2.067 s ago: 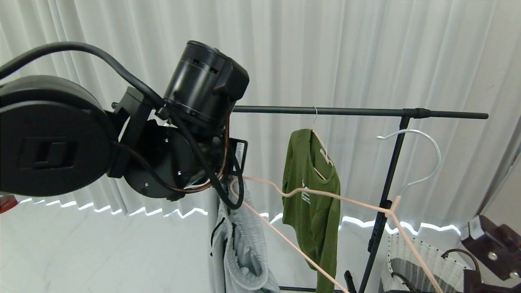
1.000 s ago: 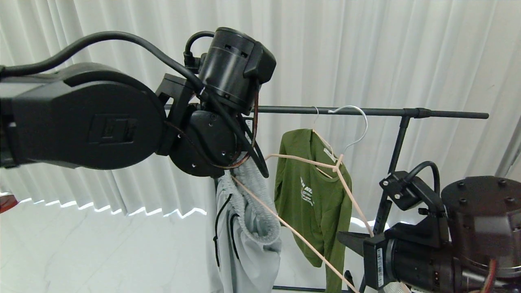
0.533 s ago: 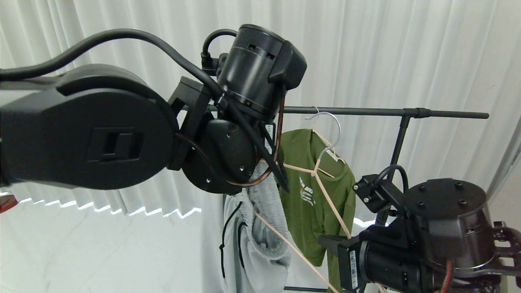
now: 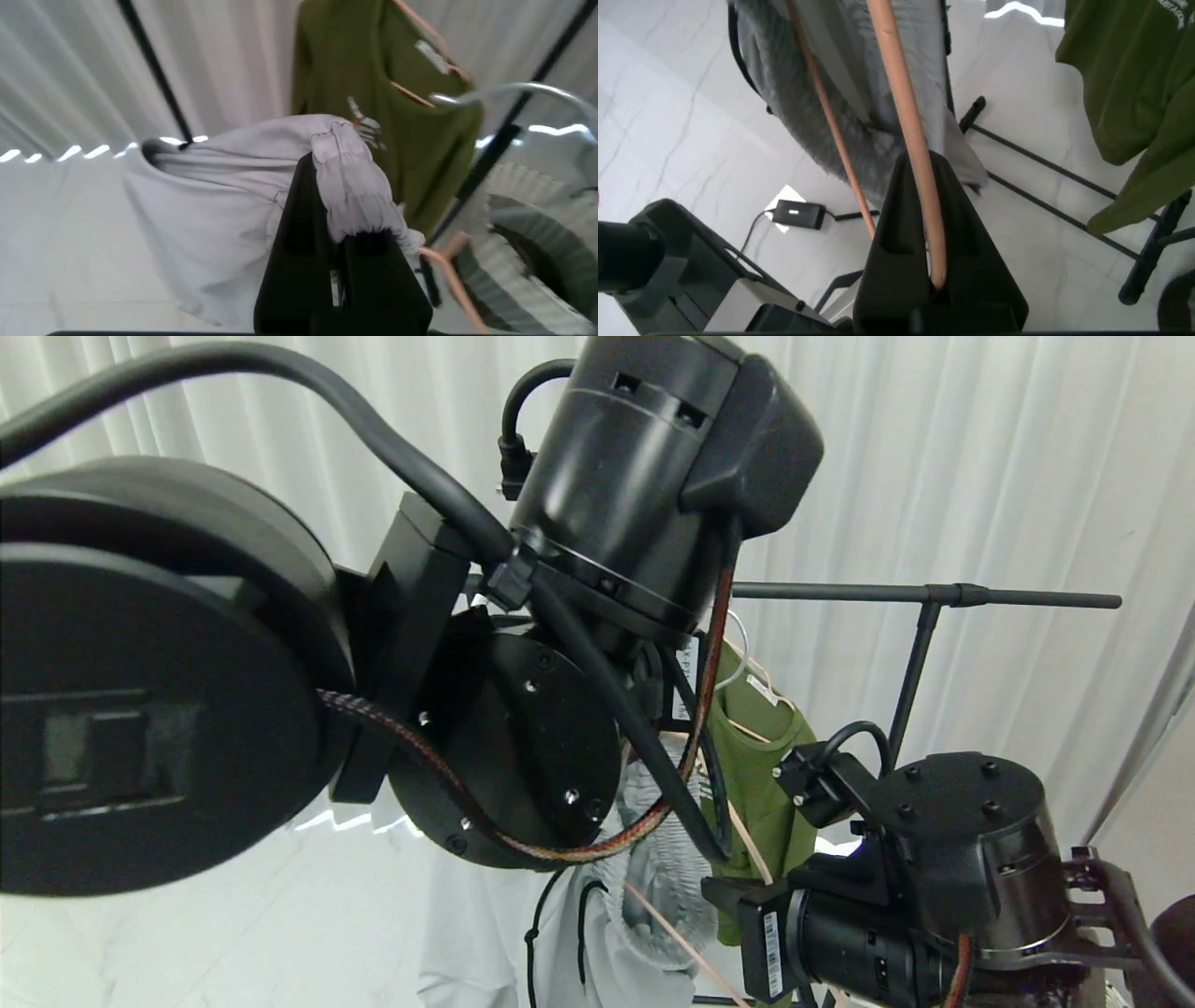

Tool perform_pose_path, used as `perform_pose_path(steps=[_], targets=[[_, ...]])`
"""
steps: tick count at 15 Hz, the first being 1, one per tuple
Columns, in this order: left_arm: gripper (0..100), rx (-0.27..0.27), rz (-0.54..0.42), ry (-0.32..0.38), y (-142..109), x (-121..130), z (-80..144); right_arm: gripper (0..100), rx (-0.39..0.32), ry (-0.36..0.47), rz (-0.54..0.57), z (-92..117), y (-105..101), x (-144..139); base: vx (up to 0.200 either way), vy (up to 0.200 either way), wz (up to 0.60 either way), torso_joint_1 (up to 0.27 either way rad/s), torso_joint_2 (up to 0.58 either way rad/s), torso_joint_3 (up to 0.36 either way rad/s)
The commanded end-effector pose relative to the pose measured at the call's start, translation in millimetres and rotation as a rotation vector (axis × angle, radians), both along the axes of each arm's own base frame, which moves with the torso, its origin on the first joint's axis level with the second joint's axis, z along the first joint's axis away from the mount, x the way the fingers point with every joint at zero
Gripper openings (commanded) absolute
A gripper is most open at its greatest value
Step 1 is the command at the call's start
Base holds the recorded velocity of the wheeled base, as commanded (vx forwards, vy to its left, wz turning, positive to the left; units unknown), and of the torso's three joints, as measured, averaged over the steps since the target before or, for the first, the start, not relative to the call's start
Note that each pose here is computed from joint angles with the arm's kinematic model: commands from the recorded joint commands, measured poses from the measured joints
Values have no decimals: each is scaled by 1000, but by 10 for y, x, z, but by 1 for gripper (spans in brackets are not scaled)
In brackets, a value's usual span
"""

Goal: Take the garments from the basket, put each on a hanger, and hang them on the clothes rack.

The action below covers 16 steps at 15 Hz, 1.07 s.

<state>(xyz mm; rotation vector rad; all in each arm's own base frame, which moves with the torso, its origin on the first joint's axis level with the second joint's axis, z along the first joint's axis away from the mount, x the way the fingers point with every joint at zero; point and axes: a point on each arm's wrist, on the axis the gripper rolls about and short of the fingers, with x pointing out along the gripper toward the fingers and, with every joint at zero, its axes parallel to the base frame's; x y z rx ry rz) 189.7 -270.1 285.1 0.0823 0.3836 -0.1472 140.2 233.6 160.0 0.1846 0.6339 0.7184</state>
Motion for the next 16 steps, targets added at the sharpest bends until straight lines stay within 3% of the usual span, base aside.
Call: perform_pose_path(steps=[1,6,10,16], targets=[[0,-14,-13,4,-14,-49,5,0,7,-5,2,15,4,-5,0,0,0,0,0,0],[0,-50,-70,31,193,-164,87,0,62,-52,-30,183,-155,-29,0,0,0,0,0,0],[0,-32,-91,55,221,-253,-4,0,128,-128,-28,279,-152,1,0,0,0,0,0,0],[0,-46,-104,41,239,-294,55,0,225,-229,-15,417,-119,16,0,0,0,0,0,0]])
